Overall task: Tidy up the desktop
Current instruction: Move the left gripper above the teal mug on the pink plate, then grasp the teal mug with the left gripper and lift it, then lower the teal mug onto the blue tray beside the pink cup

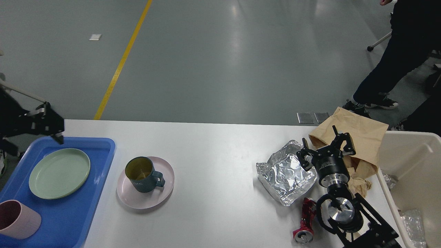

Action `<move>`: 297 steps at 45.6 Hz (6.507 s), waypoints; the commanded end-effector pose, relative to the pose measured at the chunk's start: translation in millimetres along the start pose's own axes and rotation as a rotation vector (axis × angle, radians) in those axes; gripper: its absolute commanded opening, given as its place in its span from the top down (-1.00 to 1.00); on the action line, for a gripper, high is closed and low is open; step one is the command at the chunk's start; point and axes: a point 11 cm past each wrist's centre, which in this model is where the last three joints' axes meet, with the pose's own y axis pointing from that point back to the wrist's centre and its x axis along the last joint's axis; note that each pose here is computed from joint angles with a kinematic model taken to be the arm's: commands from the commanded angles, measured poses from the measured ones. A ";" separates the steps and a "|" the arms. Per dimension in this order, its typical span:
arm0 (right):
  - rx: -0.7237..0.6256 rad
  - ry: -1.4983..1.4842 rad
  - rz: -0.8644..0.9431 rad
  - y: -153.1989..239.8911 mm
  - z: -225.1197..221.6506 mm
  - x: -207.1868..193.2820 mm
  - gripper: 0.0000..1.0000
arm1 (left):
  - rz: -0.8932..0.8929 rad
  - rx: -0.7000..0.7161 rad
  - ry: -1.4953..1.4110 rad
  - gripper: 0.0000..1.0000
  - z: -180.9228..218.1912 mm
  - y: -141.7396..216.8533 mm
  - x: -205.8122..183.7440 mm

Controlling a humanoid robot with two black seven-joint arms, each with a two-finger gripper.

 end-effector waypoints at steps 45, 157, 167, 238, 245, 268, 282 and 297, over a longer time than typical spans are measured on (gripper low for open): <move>-0.001 0.000 0.001 0.3 0.2 0.5 -1.00 | -0.058 -0.110 -0.094 -0.92 100.8 -15.2 -34.8; 0.000 0.000 0.000 -0.1 0.0 -0.1 -1.00 | 0.017 -0.056 0.059 1.00 18.0 -267.4 -9.1; 0.000 0.001 0.001 -0.1 0.1 0.4 -1.00 | -0.108 -0.019 0.005 1.00 29.3 -184.2 12.8; 0.000 0.002 0.001 0.3 -0.3 0.9 -1.00 | -0.107 0.100 0.107 1.00 -184.1 -179.2 -56.0; 0.000 0.000 0.000 -0.1 0.0 -0.1 -1.00 | -0.109 0.115 0.132 1.00 -200.9 -211.4 -64.6; 0.000 0.000 0.000 -0.1 0.0 -0.1 -1.00 | -0.067 0.088 0.149 0.99 -195.4 -218.5 -59.4; 0.000 0.000 0.000 -0.1 0.0 -0.1 -1.00 | -0.012 0.069 0.172 -0.77 -191.0 -219.0 -51.1; -0.001 0.000 0.001 0.3 0.2 0.5 -1.00 | -0.015 0.075 0.173 -0.89 -191.4 -218.2 -51.2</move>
